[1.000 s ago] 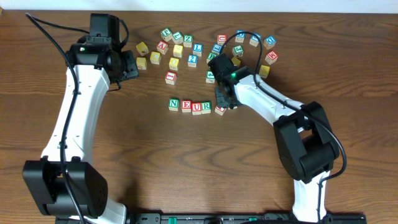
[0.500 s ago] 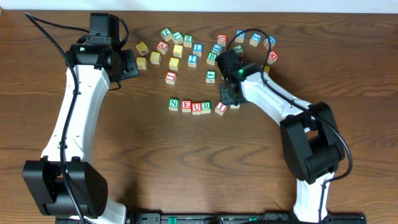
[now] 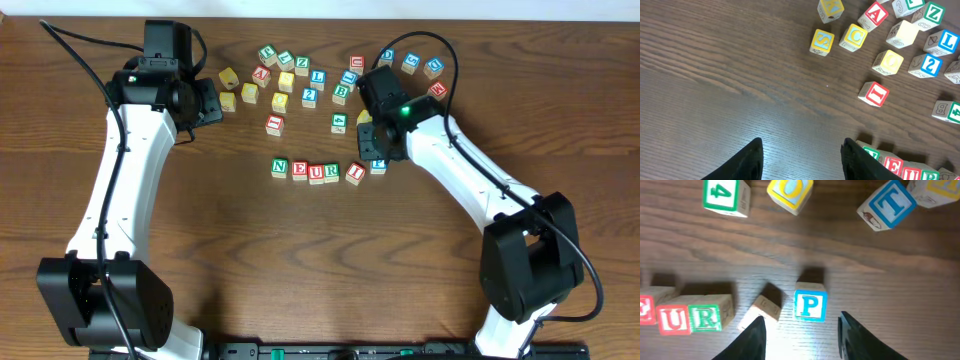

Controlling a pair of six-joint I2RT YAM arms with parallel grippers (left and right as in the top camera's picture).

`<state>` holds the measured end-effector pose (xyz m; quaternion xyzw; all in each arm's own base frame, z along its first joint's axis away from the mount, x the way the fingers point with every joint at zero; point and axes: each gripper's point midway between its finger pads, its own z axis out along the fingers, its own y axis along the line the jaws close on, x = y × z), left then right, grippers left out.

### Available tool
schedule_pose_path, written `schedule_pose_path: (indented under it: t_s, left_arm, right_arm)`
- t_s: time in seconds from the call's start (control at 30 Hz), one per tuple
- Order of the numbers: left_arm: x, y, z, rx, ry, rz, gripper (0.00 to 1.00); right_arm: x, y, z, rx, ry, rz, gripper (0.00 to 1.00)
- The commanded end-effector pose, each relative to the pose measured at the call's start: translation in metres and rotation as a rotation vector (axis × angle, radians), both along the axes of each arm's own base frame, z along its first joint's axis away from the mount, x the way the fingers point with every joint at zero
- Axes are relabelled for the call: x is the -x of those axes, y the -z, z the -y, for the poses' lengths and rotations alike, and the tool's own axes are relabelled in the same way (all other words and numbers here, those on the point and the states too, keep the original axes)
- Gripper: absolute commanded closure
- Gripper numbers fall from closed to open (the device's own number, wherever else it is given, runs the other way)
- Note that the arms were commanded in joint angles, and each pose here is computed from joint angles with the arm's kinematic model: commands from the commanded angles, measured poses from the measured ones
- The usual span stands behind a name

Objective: Spell out NEURIPS

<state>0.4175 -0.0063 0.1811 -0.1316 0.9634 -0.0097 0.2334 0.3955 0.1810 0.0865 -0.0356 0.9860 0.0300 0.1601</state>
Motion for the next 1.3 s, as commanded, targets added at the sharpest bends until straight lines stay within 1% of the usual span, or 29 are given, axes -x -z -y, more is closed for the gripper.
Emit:
schedule_pose_path:
  t_s: [0.0,0.17,0.4,0.67,0.9,0.97,1.07,1.27]
  left_arm:
    - [-0.002,0.002,-0.002,-0.012,0.010,-0.004,0.50]
    - [-0.002,0.002,-0.002,-0.012,0.010,-0.004,0.50]
    - [-0.002,0.002,-0.002,-0.012,0.010,-0.005,0.50]
    - [-0.002,0.002,-0.002,-0.012,0.010,-0.005,0.50]
    - [-0.002,0.002,-0.002,-0.012,0.010,-0.004,0.50]
    - [-0.002,0.002,-0.002,-0.012,0.010,-0.004,0.50]
    - [-0.002,0.002,-0.002,-0.012,0.010,-0.005,0.50]
    - [-0.002,0.002,-0.002,-0.012,0.010,-0.004,0.50]
  right_arm:
    - [-0.015,-0.039,-0.010,-0.122,-0.001,0.041,0.58]
    - [-0.021,-0.055,-0.012,-0.144,-0.015,0.065,0.59]
    - [-0.026,-0.070,-0.013,-0.153,-0.013,0.085,0.58]
    - [-0.029,-0.083,0.002,-0.148,0.020,0.079,0.54]
    - [-0.032,-0.082,0.027,-0.137,0.069,0.055,0.51]
    - [-0.031,-0.082,0.032,-0.139,0.073,0.046,0.48]
    - [-0.031,-0.081,0.038,-0.148,0.079,0.031,0.45]
    - [-0.029,-0.081,0.040,-0.198,0.086,0.003,0.42]
